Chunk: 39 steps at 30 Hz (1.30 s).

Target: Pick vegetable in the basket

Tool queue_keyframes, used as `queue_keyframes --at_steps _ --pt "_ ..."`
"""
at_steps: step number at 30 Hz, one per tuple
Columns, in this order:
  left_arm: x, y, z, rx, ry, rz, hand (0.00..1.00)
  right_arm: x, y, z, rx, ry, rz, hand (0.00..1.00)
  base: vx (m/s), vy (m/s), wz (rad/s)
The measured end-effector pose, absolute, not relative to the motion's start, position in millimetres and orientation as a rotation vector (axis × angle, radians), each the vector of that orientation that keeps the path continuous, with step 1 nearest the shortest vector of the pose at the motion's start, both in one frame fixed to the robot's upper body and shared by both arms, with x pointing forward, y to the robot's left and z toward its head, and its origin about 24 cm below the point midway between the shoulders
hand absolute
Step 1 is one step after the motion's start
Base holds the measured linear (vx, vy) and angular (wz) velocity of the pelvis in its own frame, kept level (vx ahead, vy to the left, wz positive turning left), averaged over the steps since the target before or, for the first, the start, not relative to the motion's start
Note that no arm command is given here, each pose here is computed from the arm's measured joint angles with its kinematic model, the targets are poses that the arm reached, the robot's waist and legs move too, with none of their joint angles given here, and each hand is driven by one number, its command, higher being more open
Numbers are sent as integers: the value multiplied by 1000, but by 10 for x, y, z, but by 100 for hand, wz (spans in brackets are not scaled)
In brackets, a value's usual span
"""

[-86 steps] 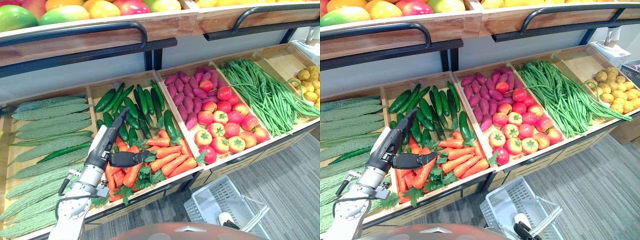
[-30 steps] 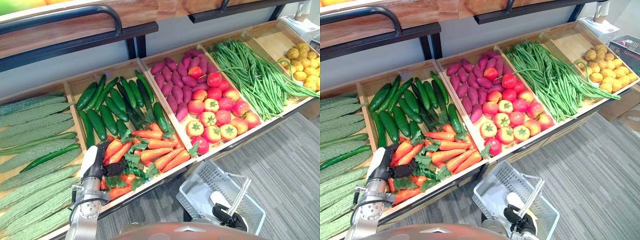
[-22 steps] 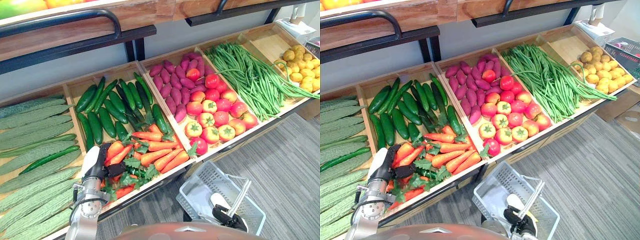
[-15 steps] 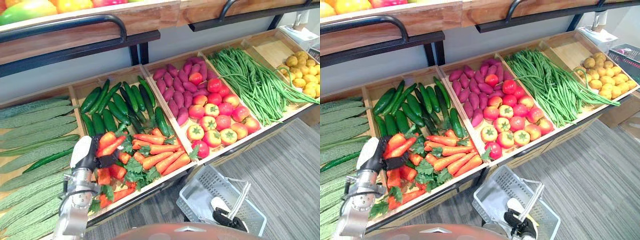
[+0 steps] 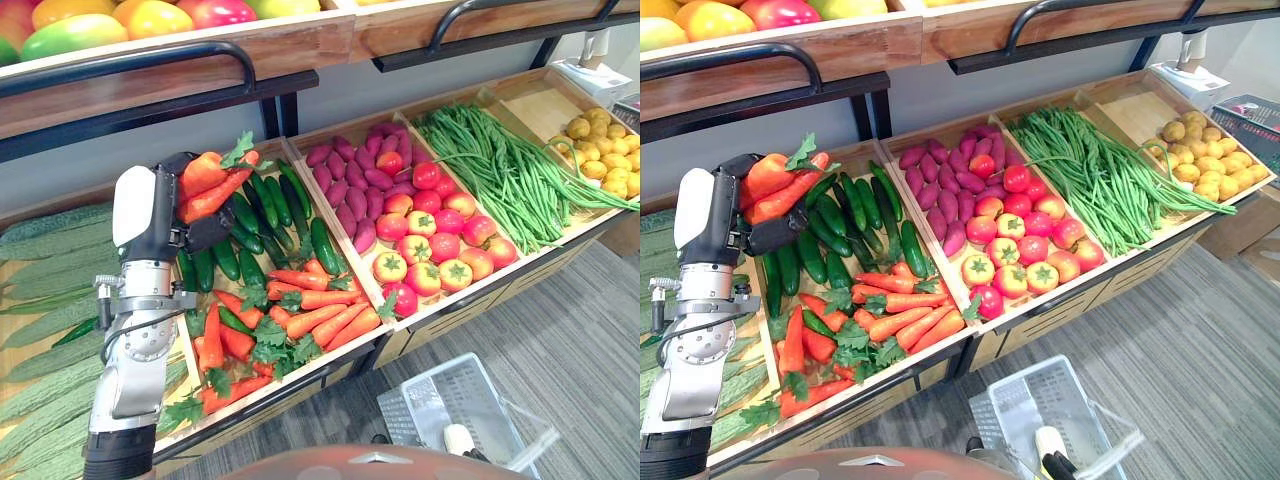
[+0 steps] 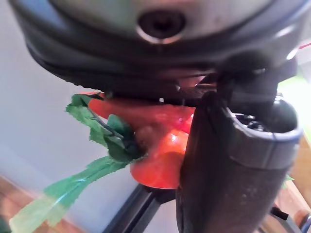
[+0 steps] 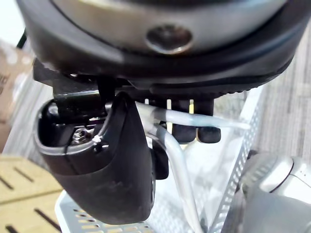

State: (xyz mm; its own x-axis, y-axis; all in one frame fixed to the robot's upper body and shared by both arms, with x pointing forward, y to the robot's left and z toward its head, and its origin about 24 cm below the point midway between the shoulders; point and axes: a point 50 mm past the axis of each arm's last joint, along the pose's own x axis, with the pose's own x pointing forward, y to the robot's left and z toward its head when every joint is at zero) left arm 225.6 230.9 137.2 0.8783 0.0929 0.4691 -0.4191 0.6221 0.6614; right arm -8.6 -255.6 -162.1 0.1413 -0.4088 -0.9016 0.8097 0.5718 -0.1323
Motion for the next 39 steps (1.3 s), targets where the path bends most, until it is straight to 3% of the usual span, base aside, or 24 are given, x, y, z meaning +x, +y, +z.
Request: queue_keyframes --at_steps 6,8,13,19,24,32,39 --pt "2257 2278 1375 802 -412 256 0 -544 -2755 -1542 603 1069 -1256 0 -44 0 -15" --pt "2217 2240 1403 790 -426 229 0 -786 -2972 -1425 633 1018 -1413 0 14 15 -25" --pt "2209 2120 1425 783 -457 166 0 -896 -3395 -1184 559 917 -1537 0 24 15 -34" --pt "2234 1941 1370 768 -458 62 0 -402 -4079 -517 179 624 -1464 0 2 15 -43" --pt "2271 1855 1394 766 -476 9 0 61 -4338 114 -116 399 -1365 0 -23 6 -42" --pt "2409 1513 1548 744 -608 -133 0 671 -4304 518 -309 234 -1194 0 -29 8 -32" --pt "2536 1343 1419 741 -572 -232 0 966 -4257 588 -401 252 -1004 0 -28 -4 -30"
